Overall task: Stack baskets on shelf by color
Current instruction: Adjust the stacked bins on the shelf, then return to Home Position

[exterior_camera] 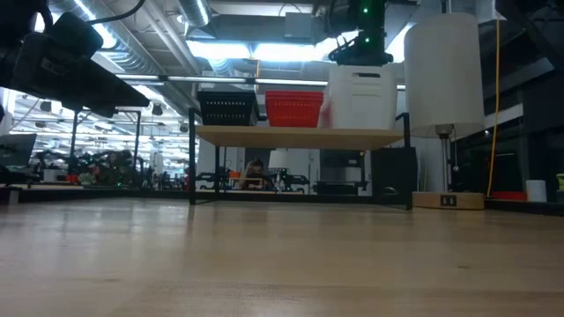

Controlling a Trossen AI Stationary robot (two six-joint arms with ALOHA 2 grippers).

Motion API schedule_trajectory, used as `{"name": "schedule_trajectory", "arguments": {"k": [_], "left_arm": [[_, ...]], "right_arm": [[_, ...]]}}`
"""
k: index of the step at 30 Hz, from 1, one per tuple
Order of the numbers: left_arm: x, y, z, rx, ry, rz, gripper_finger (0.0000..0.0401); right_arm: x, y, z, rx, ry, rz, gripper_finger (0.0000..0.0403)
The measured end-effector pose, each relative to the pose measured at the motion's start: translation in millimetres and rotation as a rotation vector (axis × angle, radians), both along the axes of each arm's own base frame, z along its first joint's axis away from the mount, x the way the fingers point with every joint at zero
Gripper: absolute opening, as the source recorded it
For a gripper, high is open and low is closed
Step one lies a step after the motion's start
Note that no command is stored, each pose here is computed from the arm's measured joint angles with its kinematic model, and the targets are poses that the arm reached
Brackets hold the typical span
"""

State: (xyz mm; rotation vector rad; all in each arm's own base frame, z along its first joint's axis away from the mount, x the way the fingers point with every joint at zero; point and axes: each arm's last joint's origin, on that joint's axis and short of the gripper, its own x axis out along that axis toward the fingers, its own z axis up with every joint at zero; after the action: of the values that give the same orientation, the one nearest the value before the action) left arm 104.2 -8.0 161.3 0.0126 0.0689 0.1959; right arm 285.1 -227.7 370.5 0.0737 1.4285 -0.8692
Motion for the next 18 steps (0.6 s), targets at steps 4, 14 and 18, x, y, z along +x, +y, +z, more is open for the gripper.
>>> {"name": "schedule_trajectory", "arguments": {"k": [4,14,18], "left_arm": [[0,0,0,0.0,0.0,0.0,0.0075],[0,0,0,0.0,0.0,0.0,0.0075],[0,0,0,0.0,0.0,0.0,0.0075]], "right_arm": [[2,2,0,-0.035,0.03,0.013,0.0],[3,11,24,-0.069,-0.03,0.076,0.0],[10,29,44,-0.087,-0.11,0.165,0.0]]}}
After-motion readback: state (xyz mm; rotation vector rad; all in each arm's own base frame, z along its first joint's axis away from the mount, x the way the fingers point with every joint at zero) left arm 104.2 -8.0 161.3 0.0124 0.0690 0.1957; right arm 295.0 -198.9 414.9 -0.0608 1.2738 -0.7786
